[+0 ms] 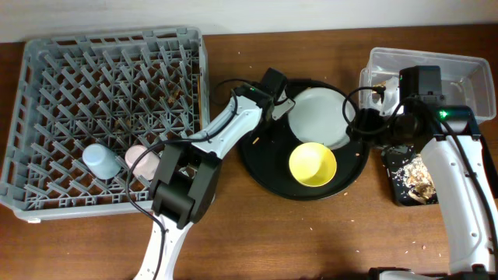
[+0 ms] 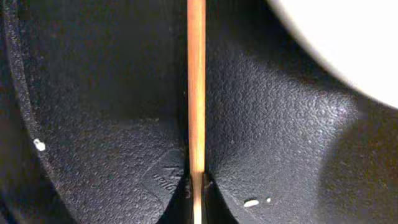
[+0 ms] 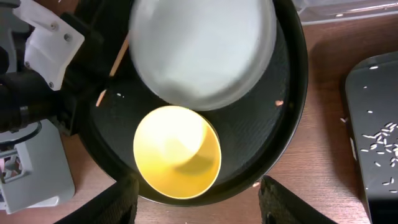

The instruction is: Sort waste into correct bins and load items into the dishwasher rack

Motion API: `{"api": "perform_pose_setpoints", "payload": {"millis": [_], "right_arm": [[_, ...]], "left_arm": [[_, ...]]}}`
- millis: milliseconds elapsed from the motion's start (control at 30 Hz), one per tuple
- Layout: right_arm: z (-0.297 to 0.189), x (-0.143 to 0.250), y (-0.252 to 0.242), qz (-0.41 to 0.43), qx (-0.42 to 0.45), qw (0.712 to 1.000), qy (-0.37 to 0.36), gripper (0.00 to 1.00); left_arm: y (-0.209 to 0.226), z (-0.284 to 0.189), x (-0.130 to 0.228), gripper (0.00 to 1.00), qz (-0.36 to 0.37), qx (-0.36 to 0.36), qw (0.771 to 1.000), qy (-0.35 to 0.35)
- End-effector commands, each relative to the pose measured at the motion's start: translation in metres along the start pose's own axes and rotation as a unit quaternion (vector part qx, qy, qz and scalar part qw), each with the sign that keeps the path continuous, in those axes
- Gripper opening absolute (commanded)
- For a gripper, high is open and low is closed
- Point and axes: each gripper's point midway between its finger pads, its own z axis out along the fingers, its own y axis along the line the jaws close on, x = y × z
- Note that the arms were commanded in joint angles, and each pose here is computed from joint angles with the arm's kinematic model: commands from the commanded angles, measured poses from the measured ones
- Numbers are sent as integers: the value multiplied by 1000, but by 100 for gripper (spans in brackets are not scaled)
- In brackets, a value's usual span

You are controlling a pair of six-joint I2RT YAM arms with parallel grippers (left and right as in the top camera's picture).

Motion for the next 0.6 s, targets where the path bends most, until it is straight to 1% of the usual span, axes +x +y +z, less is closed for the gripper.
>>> {"api": "perform_pose_setpoints", "payload": {"millis": [0,33,67,100,133,167,200,233,267,300,367,433,467,500,567], "right_arm": [[-1,-1,1,-4,-2,1000,-1,63],[-1,-1,1,-3,-2,1000,-1,63],[-1,-1,1,-3,-2,1000,-1,63],[-1,-1,0,-3,-2,1000,0,63],[-1,-1,0,-3,-2,1000,0,63],[-1,-1,0,-3,-2,1000,0,63],[-1,0,0,-3,-2,1000,1,63],[-1,0,0,-3,-2,1000,1,63],[-1,0,0,-3,-2,1000,1,63],[-1,0,0,-3,-2,1000,1,63],[-1,-1,0,-3,-2,1000,1,63],[-1,-1,0,-3,-2,1000,1,63],[-1,-1,0,-3,-2,1000,1,63],[-1,-1,0,-3,-2,1000,0,63],[-1,0,0,-3,-2,1000,1,63]], "left_arm": [[10,-1,11,0,-41,-20,999,16],[13,-10,5,0,-56,-26,998,8],[18,-34,-9,0,-77,-30,996,-12],[26,-65,-19,0,-109,-38,993,-33],[40,-102,-25,0,-159,-56,984,-51],[55,-137,-22,0,-205,-71,974,-64],[71,-165,-13,0,-253,-88,961,-71],[86,-183,2,0,-298,-105,946,-70],[108,-197,28,0,-354,-125,925,-52],[124,-195,50,0,-378,-131,916,-26],[137,-181,70,0,-397,-134,908,4],[144,-148,93,0,-408,-133,902,50],[144,-134,96,0,-407,-132,902,60],[144,-120,98,0,-387,-129,911,68],[142,-105,105,1,-381,-128,912,87]]}}
